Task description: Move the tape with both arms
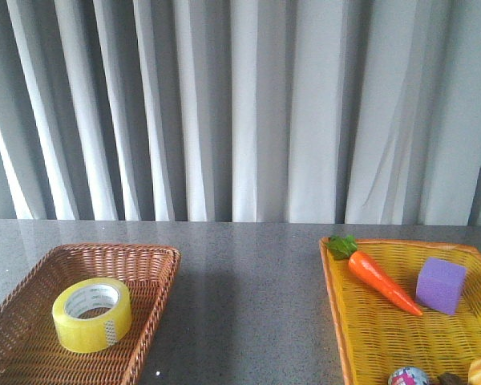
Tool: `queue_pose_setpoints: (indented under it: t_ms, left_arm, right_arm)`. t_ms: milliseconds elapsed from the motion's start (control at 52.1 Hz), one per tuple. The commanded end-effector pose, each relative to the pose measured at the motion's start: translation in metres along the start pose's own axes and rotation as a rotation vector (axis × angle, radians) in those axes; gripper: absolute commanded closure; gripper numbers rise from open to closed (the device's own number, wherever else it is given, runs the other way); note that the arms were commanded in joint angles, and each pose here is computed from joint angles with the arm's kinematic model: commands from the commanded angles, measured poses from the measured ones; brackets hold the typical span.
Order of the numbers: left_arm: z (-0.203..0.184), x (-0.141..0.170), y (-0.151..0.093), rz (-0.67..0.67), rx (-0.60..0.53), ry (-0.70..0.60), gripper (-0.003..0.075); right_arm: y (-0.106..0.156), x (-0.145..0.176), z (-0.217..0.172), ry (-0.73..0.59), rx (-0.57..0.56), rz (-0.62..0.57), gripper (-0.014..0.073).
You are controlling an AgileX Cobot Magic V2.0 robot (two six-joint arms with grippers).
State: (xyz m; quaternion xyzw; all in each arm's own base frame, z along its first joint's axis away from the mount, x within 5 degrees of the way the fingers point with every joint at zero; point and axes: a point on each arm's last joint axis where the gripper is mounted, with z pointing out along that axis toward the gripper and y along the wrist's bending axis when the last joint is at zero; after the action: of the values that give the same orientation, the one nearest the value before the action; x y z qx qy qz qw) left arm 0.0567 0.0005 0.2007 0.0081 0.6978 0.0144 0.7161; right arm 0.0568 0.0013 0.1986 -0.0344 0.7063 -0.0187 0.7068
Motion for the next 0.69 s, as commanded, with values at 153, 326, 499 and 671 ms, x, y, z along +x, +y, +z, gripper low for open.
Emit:
queue_pose_setpoints:
  t_ms: [153, 326, 499, 671]
  left_arm:
    - [-0.0027, -0.0151, 0.0006, -0.016, -0.004, -0.109, 0.0727]
    - [-0.0027, -0.0151, 0.0006, -0.016, -0.004, -0.109, 0.0727]
    - [-0.0027, -0.0151, 0.0006, -0.016, -0.004, -0.109, 0.0727]
    - [-0.0027, -0.0151, 0.0006, -0.016, -0.004, -0.109, 0.0727]
  right_arm:
    - [-0.0066, -0.0033, -0.0016, -0.062, 0.12, -0.02, 0.0603]
    - [-0.0068, -0.0052, -0.0017, -0.084, 0.121, 0.011, 0.0603]
    - [-0.0066, -0.0052, -0.0017, -0.085, 0.117, 0.024, 0.0603]
    - [-0.0066, -0.0052, -0.0017, -0.086, 0.117, 0.023, 0.0603]
